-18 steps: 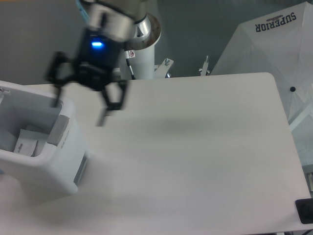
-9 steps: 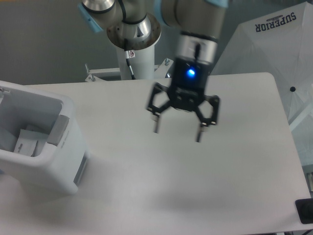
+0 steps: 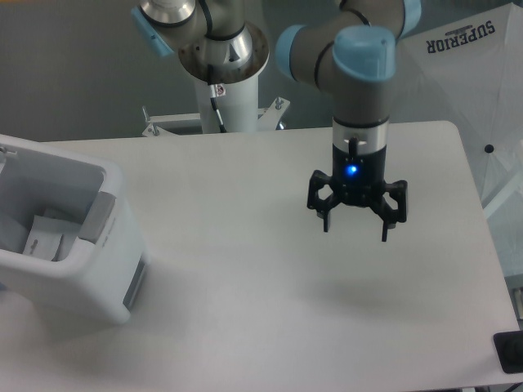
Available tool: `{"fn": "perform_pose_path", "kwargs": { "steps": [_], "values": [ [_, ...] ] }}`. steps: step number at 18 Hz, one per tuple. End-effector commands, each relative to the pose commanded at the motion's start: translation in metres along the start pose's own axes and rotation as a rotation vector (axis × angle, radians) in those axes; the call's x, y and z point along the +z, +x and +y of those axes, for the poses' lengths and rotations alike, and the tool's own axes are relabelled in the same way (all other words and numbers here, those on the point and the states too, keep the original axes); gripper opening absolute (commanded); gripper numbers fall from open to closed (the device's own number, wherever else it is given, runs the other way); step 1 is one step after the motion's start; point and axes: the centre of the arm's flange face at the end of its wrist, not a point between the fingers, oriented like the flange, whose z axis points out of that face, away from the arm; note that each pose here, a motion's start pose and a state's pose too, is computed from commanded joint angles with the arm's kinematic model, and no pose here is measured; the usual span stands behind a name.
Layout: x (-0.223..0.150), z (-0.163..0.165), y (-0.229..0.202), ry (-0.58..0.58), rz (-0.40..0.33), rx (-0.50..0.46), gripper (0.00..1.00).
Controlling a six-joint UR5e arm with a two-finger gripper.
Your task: Place the trash in the trash can
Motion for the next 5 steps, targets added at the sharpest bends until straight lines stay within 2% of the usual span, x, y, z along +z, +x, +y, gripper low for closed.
{"fn": "perform_pose_path", "kwargs": {
  "steps": [5],
  "values": [
    [0.001,-0.007,-0.027,-0.115,0.105,0.012,1.00]
  ]
}}
